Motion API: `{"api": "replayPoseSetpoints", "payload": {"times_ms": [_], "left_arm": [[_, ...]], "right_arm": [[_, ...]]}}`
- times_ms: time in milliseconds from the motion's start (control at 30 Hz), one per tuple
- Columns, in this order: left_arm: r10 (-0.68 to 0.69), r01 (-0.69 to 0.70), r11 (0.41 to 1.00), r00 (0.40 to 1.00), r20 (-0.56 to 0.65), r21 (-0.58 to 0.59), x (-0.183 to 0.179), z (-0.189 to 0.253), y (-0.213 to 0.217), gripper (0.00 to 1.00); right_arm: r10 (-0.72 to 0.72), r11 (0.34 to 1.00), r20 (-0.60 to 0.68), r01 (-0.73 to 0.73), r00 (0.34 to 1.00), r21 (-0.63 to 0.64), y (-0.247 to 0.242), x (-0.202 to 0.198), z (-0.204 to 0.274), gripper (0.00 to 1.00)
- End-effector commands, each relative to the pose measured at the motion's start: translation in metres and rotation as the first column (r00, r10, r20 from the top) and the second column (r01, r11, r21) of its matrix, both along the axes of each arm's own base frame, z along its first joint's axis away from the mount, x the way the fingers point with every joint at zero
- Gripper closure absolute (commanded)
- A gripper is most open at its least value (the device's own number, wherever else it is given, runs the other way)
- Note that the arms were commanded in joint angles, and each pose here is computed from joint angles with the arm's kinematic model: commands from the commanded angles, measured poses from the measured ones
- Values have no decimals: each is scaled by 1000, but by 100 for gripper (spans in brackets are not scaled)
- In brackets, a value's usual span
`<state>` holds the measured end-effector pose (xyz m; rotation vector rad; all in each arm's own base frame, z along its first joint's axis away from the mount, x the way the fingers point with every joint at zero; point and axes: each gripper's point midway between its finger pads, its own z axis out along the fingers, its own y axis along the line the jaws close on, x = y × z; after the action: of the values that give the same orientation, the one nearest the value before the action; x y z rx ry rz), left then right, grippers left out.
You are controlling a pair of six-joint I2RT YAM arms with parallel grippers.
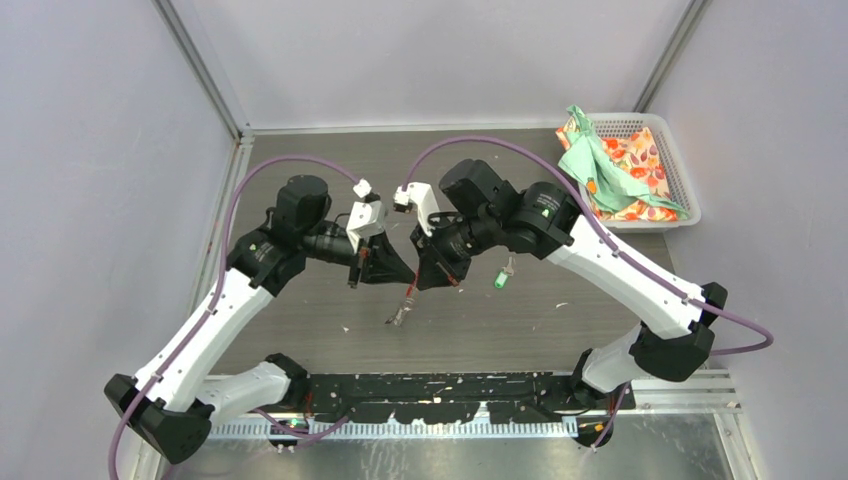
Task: Put the keys on the keyring
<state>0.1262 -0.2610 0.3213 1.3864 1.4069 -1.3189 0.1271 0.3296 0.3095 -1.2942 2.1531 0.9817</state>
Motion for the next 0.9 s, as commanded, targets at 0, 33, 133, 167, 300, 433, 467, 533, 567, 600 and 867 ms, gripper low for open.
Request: {"api": "replayPoseSetpoints", "payload": {"times_ms": [0, 33, 133, 167, 300, 433, 467, 533, 567, 600, 867], "left_arm": [[-66, 65, 998, 997, 46, 19, -16, -1, 4, 90], [-71, 70, 997, 996, 51, 21, -17, -1, 3, 85], [-64, 63, 998, 995, 72, 27, -14, -1, 1, 78], [-58, 56, 998, 995, 77, 28, -13, 0, 1, 77], [-50, 47, 998, 995, 87, 29, -9, 2, 0, 80], [-65, 62, 997, 996, 59, 48, -14, -6, 0, 75], [-69, 66, 997, 996, 59, 50, -15, -7, 0, 75], [-70, 66, 996, 995, 65, 56, -15, -9, 0, 73], [-64, 60, 996, 996, 69, 64, -13, -10, 1, 73], [-64, 59, 996, 995, 75, 71, -12, -12, 1, 77], [-73, 67, 996, 992, 104, 59, -17, -4, 4, 100]], "right_arm": [[0, 996, 66, -6, 998, 93, 9, 5, 30, 99], [2, 996, 66, -8, 998, 93, 9, 5, 31, 99], [13, 997, 57, -17, 998, 79, 10, 4, 27, 99], [17, 997, 53, -21, 998, 71, 10, 3, 26, 99], [23, 998, 49, -25, 999, 51, 10, 2, 23, 99], [24, 998, 52, -27, 998, 56, 12, 3, 26, 99], [28, 998, 52, -31, 998, 54, 13, 2, 26, 99], [30, 998, 48, -32, 998, 48, 14, 3, 26, 99], [32, 998, 47, -34, 998, 45, 15, 3, 26, 99], [32, 998, 45, -34, 998, 44, 15, 3, 26, 99], [33, 999, 41, -35, 999, 40, 12, 1, 24, 99]]}}
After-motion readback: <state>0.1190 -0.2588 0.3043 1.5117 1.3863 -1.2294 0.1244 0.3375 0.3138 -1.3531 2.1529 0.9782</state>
